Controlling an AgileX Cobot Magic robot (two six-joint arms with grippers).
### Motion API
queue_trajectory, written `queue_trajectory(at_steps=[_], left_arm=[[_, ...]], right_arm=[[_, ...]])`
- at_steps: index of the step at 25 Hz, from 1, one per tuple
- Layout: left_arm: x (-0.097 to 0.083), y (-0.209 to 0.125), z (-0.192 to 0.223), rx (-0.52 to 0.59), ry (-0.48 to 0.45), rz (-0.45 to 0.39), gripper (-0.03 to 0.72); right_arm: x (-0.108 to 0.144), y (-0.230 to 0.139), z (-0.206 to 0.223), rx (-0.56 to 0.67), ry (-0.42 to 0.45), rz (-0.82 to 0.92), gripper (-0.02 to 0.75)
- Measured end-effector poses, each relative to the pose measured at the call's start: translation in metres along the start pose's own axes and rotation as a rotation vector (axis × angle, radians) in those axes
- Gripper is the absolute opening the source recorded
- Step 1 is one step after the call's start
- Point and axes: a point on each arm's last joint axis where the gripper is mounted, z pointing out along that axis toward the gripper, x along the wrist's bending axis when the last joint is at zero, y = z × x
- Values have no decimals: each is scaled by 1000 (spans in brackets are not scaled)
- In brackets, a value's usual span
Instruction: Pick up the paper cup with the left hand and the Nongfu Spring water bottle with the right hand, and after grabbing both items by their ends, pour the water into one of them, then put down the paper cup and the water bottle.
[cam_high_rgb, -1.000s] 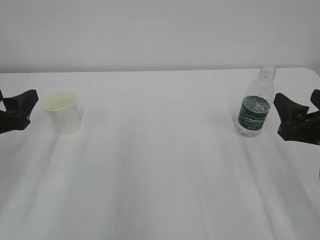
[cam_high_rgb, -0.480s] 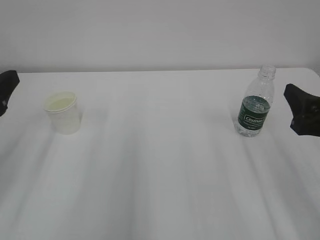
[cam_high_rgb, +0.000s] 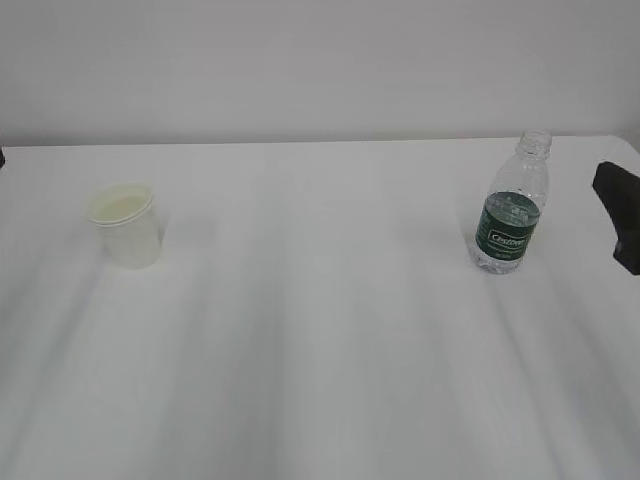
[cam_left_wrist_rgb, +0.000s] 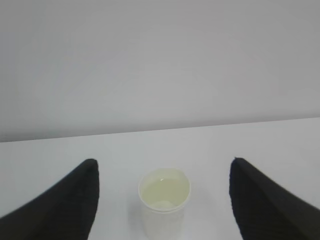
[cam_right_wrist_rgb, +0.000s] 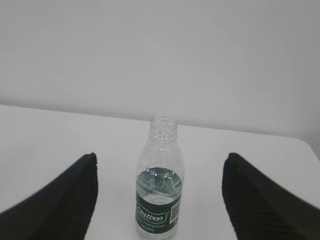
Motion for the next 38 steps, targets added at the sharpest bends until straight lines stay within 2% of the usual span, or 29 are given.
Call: queue_trajectory(at_steps=[10, 20, 28, 38], left_arm=[[0, 1, -23, 111, 5, -1, 586], [0, 2, -40, 221, 10, 0, 586], [-2, 28, -52, 224, 8, 1, 586], [-3, 40, -76, 252, 10, 14, 586]], right_arm=[[1, -2, -14, 114, 27, 4, 587], [1, 2, -33, 169, 50, 2, 587], [1, 8, -47, 223, 74, -2, 587], [2, 29, -59, 293, 106, -4, 587]])
